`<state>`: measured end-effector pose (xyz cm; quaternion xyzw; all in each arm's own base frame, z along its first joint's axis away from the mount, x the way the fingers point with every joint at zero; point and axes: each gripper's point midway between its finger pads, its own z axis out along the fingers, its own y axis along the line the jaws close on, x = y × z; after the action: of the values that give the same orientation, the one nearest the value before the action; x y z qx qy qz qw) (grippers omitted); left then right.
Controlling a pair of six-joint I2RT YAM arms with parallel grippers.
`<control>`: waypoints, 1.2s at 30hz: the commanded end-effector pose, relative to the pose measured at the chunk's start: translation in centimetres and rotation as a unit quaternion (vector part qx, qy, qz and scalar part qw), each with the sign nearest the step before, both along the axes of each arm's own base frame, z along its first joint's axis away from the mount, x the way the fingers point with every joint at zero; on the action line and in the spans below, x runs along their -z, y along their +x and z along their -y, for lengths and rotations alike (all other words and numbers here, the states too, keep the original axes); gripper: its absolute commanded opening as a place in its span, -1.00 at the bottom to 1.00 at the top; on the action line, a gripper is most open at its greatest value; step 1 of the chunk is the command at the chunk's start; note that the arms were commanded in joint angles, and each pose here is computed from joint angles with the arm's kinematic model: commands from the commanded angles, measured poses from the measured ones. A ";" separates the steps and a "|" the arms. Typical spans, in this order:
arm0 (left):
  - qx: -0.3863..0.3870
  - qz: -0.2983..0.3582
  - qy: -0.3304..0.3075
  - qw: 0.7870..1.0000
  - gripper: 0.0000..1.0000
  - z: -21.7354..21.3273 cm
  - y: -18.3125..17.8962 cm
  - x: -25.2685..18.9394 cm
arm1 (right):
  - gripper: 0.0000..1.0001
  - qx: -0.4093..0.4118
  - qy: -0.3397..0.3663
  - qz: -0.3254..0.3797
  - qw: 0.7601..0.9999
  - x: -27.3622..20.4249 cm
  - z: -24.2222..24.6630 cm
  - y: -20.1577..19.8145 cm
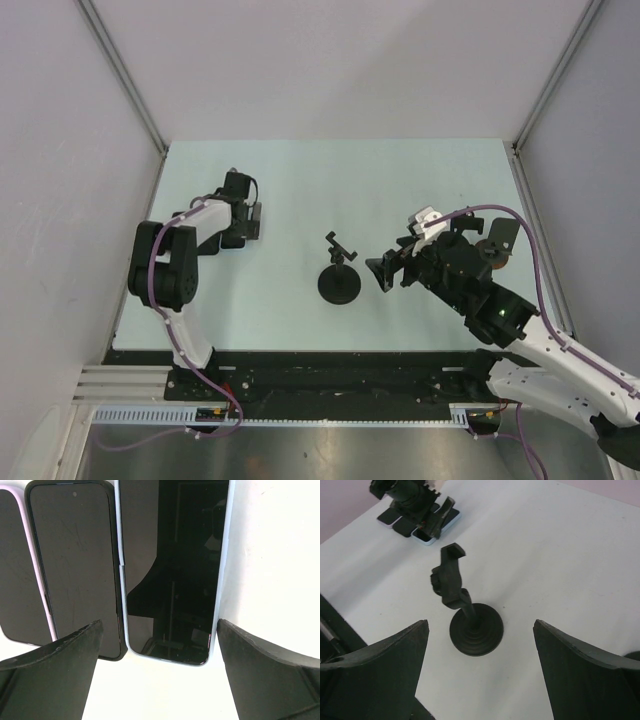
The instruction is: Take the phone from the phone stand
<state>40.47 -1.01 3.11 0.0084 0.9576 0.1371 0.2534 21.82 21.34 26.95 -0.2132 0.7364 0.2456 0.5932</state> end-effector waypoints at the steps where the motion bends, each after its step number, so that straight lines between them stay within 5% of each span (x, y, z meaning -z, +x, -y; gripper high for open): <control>1: -0.012 0.038 -0.022 0.999 1.00 0.2 0.5 -3.3 | 0.81 -0.078 0.011 0.019 0.997 -0.8 -2.5 -1.0; 14: 0.055 0.142 -0.120 0.981 1.00 4.1 -0.4 -12.4 | 0.82 -0.186 -0.029 -0.031 0.982 1.6 -7.0 -0.1; 22: 0.146 0.223 -0.162 0.950 1.00 7.6 -4.6 -19.2 | 0.82 -0.215 -0.052 -0.038 0.975 2.3 -8.6 1.2; 36: 0.137 0.261 -0.121 0.948 1.00 5.2 -7.7 -19.6 | 0.56 -0.280 -0.119 -0.090 0.948 3.3 -8.8 -2.3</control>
<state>32.65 -6.72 21.07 0.0588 0.8735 -0.0335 0.4822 20.98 29.72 22.05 -0.4295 0.7354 0.3244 0.4116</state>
